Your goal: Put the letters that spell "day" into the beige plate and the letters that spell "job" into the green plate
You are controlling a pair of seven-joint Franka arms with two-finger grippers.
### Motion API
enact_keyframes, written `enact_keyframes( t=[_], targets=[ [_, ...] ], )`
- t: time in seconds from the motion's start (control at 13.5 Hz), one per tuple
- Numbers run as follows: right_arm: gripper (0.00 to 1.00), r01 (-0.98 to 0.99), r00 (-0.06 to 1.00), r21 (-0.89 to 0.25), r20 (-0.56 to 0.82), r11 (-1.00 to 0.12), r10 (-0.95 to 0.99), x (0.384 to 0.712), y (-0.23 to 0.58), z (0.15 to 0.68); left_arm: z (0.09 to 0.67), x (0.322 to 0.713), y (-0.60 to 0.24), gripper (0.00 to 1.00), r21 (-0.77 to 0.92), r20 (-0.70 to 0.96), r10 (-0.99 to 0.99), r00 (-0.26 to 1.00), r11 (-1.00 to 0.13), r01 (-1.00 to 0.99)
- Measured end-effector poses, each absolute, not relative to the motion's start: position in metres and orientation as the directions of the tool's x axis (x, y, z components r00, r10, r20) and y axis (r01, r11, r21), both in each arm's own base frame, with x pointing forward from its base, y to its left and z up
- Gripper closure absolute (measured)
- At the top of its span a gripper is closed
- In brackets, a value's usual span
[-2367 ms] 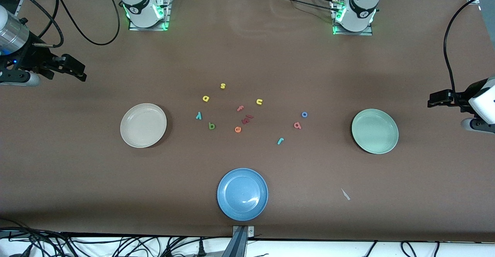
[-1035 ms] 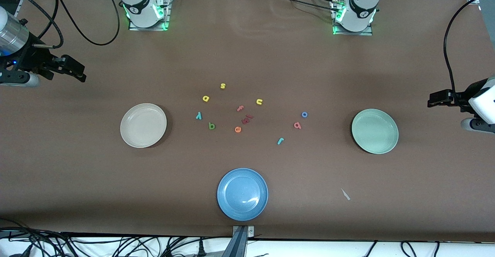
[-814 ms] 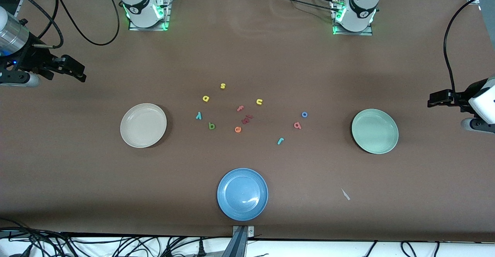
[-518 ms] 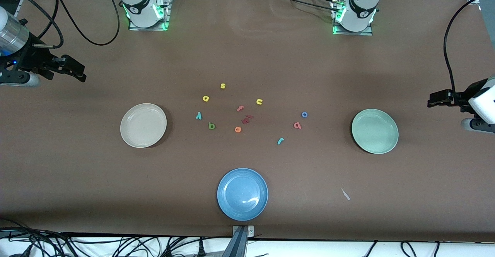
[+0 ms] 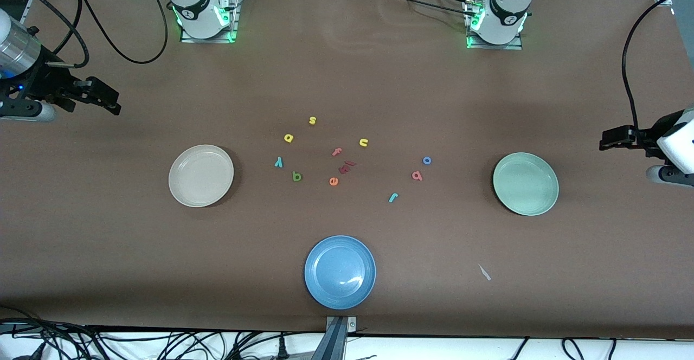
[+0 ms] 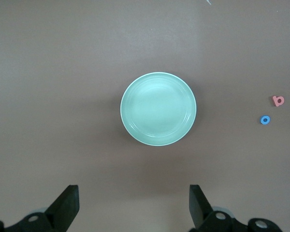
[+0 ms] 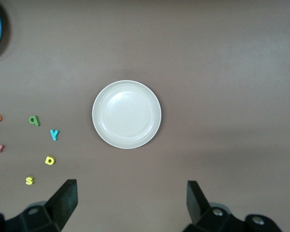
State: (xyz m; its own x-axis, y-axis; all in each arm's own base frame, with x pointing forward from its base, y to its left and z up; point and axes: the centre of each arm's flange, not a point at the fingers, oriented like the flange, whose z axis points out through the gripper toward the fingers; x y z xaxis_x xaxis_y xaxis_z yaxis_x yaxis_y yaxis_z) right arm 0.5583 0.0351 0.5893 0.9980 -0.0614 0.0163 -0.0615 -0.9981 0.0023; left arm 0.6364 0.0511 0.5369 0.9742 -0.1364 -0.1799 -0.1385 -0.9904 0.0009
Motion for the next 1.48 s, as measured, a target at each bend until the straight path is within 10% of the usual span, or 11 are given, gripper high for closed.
enact_keyframes(
  t=[1.48],
  targets=[
    [0.00, -0.060, 0.998, 0.002, 0.016, -0.998, -0.060, 0.5583, 0.0361, 0.5893, 0.5347, 0.6374, 0.0467, 0.00, 0.032, -0.176, -0.133, 0.975, -0.991, -0.129]
  ],
)
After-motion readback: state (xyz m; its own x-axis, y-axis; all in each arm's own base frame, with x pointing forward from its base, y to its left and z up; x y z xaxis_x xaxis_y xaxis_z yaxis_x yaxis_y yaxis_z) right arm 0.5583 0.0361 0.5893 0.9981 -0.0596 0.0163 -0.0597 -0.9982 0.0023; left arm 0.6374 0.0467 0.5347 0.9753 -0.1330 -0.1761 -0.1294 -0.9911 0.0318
